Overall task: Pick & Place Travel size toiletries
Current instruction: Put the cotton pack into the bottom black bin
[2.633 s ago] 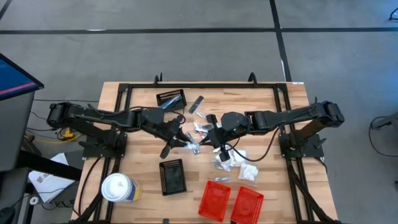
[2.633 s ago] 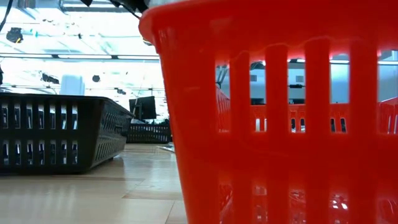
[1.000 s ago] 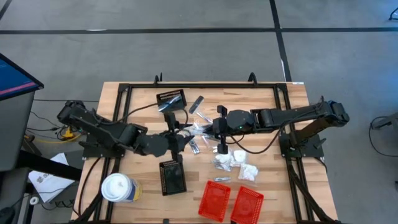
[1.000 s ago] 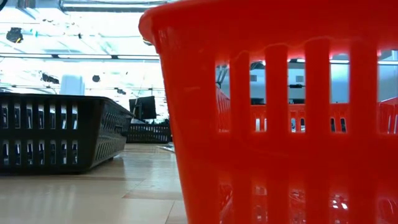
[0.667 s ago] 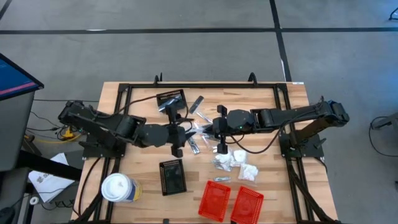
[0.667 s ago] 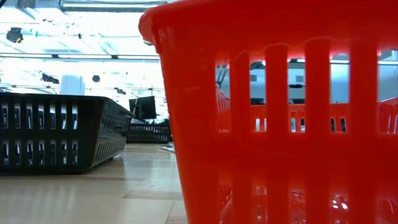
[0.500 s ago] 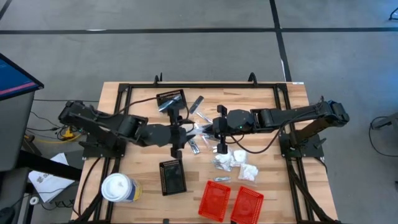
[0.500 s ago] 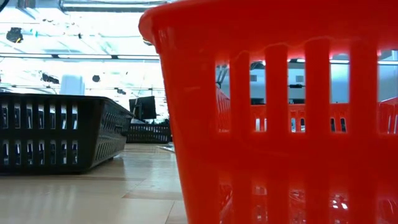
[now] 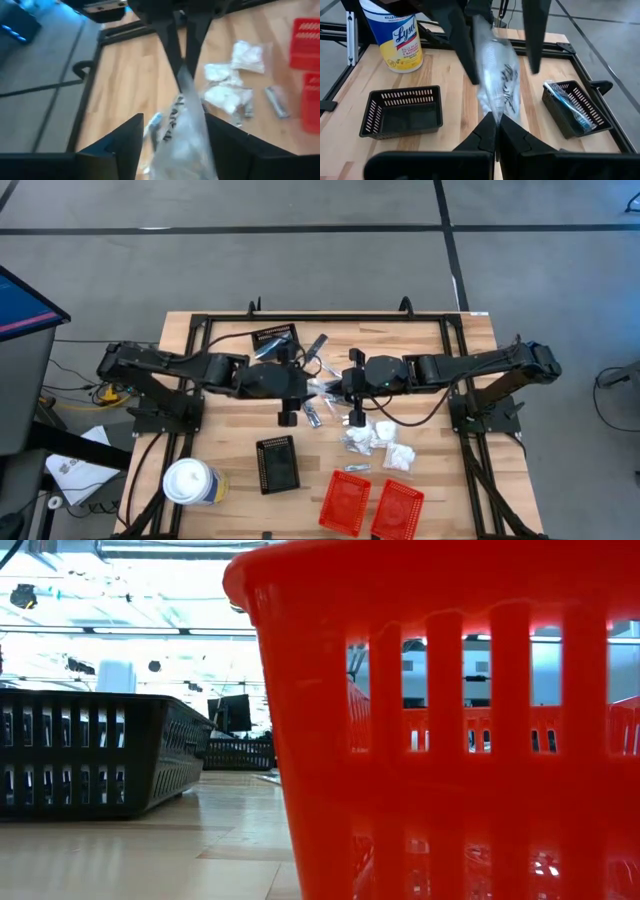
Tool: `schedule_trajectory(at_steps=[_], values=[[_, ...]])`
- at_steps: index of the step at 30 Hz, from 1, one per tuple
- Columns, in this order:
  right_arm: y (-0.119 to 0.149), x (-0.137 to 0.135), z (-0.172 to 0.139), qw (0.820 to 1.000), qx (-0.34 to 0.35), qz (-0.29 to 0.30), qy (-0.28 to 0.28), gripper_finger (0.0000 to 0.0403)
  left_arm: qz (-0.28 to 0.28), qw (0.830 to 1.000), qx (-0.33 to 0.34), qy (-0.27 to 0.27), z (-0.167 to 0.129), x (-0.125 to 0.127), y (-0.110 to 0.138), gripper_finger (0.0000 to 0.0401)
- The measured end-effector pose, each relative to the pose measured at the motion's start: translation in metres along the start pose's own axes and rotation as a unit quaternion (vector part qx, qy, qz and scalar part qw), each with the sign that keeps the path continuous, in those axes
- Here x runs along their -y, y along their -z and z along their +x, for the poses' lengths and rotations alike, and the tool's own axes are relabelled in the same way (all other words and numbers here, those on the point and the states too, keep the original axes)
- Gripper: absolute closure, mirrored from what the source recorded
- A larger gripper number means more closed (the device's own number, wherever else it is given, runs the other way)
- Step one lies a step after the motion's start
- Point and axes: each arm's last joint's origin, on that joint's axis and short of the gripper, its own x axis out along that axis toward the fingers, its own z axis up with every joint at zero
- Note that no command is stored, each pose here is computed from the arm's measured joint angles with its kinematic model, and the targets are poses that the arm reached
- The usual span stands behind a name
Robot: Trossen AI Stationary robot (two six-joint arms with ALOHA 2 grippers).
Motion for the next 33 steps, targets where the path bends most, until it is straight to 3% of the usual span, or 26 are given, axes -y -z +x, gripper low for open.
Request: schedule_trajectory(at_steps=[4,12,20,26,29,31,33], values=[[-0.001,0.000,0.002,1.000,0.004,0.000,0.000,0.0403,-0.001,1.000,-0.026,0.011,0.015,0.005,0.004,0.0255],[0.001,0.000,0.001,1.000,-0.005,-0.006,0.000,0.0403,0.004,1.000,-0.023,0.003,0.019,0.008,0.003,0.0386],[-0.003,-0.007,-0.003,1.000,0.011,-0.021,-0.011,0.0363,-0.026,1.000,0.000,0.001,-0.003,0.013,0.000,0.0392],[0.002,-0.023,-0.006,0.998,-0.004,-0.051,-0.034,0.0291,-0.041,0.999,0.020,-0.019,-0.027,0.035,0.001,0.0392],[0.000,-0.032,-0.010,0.997,0.006,-0.065,-0.045,0.0249,-0.037,0.999,0.010,-0.029,-0.033,0.052,0.014,0.0393],[0.000,-0.037,-0.012,0.996,0.005,-0.073,-0.054,0.0221,-0.072,0.996,0.032,-0.036,-0.038,0.056,0.017,0.0392],[-0.001,-0.041,-0.017,0.995,0.012,-0.077,-0.060,0.0196,-0.082,0.996,0.022,-0.038,-0.042,0.067,0.035,0.0393]])
